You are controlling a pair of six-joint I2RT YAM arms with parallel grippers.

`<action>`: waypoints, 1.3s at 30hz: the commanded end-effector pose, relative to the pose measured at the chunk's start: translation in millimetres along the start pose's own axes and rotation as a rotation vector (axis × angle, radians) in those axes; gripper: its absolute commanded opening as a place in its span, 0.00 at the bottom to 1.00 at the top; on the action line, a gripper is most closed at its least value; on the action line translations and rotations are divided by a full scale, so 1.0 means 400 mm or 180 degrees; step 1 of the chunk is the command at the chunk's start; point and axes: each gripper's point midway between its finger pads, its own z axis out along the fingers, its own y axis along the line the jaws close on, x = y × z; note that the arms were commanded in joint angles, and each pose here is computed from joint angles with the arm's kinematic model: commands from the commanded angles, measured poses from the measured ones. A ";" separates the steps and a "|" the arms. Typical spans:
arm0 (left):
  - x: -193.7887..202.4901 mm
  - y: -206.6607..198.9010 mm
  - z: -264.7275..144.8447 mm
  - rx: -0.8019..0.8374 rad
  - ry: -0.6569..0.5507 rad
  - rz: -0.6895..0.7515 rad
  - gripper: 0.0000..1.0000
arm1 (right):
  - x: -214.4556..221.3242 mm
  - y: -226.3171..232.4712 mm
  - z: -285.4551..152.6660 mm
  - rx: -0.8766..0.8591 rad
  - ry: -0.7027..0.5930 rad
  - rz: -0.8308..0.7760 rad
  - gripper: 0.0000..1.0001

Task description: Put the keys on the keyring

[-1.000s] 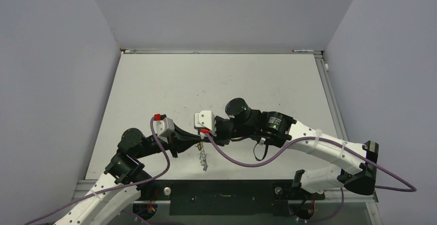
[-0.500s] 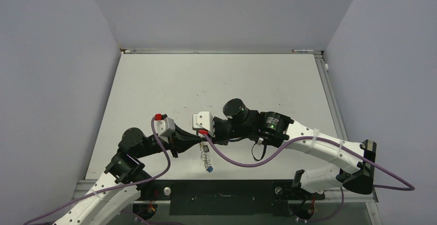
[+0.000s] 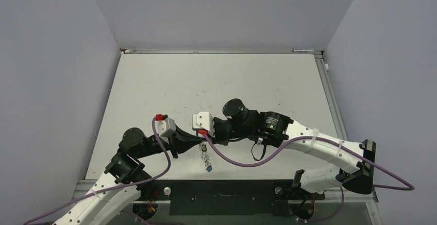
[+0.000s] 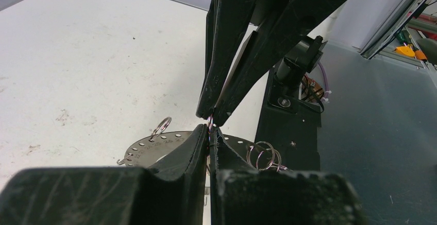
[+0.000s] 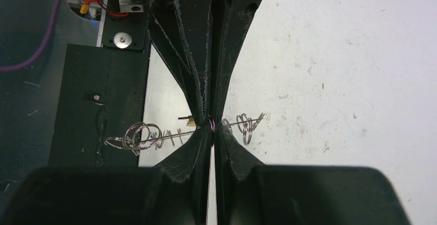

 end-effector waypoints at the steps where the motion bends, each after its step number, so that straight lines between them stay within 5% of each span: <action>1: -0.080 -0.041 -0.003 0.0196 -0.0286 0.0233 0.00 | -0.023 -0.037 0.006 0.0231 -0.0114 -0.0107 0.05; 4: -0.083 -0.041 -0.005 0.0190 -0.0298 0.0250 0.11 | -0.030 -0.041 0.000 0.0292 -0.0183 -0.0119 0.05; 9: -0.096 -0.041 -0.014 0.0139 -0.0380 0.0341 0.57 | -0.044 -0.036 -0.015 0.0314 -0.0296 -0.0122 0.05; 12: -0.109 -0.037 -0.023 0.0062 -0.0472 0.0426 0.65 | -0.049 -0.031 -0.022 0.0322 -0.0315 -0.0117 0.05; 27: -0.147 -0.110 -0.060 0.0417 -0.0822 0.0764 0.40 | -0.135 0.021 -0.094 0.0134 -0.0736 -0.0193 0.05; 39: -0.140 -0.125 -0.055 0.0576 -0.0860 0.0715 0.30 | -0.177 0.049 -0.125 -0.0006 -0.0985 -0.0238 0.05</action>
